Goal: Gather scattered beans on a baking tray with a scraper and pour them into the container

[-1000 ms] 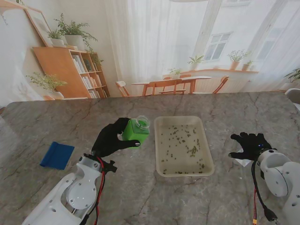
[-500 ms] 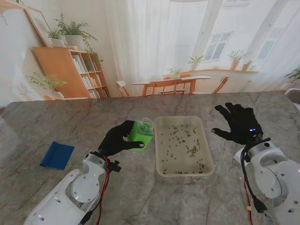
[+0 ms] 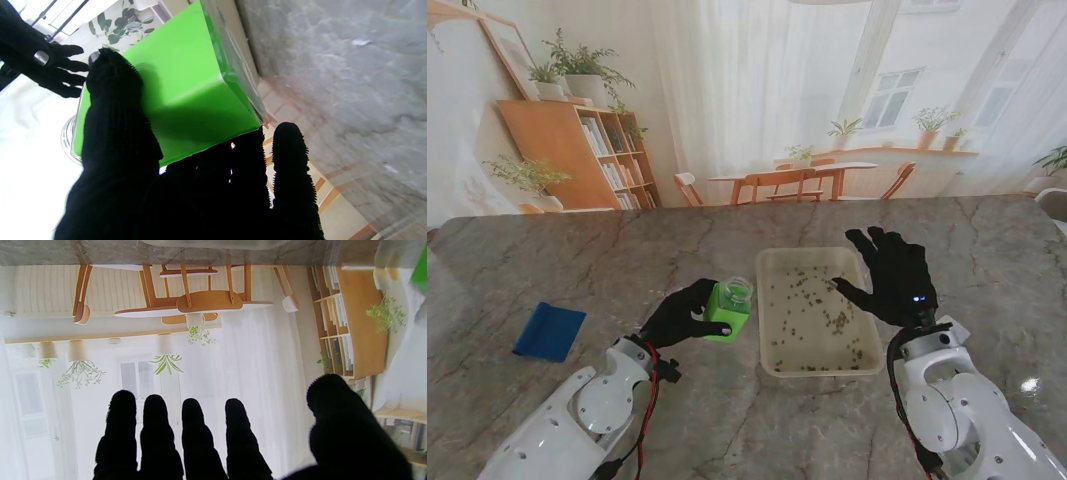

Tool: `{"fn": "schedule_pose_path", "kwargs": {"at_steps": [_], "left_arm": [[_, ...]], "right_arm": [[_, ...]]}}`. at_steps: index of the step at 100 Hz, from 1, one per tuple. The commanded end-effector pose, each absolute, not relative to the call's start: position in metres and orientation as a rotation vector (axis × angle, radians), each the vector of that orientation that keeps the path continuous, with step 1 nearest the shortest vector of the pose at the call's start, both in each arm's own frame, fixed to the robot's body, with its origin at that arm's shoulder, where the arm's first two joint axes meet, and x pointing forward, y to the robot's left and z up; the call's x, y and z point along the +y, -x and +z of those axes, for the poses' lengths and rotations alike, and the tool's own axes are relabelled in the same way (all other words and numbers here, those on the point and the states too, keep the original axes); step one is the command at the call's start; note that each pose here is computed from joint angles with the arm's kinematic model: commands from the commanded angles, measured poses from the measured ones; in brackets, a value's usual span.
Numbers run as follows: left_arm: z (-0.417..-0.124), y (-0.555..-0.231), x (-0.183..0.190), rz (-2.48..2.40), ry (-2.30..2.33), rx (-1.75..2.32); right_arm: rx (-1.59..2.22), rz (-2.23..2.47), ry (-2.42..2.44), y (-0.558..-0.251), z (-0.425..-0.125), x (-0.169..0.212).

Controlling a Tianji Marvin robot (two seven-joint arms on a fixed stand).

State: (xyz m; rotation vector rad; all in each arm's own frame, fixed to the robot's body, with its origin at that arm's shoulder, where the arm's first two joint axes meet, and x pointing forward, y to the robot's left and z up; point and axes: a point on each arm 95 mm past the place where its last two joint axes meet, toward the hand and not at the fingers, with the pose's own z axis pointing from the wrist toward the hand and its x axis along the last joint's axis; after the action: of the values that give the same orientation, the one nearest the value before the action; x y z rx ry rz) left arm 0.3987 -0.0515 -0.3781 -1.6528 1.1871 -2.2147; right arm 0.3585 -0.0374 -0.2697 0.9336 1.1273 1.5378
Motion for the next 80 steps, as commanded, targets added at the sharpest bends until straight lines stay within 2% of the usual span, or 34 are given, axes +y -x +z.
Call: {"fn": "schedule_pose_path", "kwargs": {"at_steps": [1,32,80], "left_arm": [[-0.387,-0.398,-0.050,-2.194,1.678,1.195],[-0.409,-0.402,-0.047,-2.127,1.750,1.218],[-0.420,-0.401,-0.048,-2.089,1.791,1.247]], "right_arm": [[1.103,1.547,-0.969,-0.354,-0.276,-0.031],[0.961,1.576,-1.020,-0.347,-0.283,-0.018],[0.956,1.583,-1.053,-0.348,-0.286,-0.016]]}}
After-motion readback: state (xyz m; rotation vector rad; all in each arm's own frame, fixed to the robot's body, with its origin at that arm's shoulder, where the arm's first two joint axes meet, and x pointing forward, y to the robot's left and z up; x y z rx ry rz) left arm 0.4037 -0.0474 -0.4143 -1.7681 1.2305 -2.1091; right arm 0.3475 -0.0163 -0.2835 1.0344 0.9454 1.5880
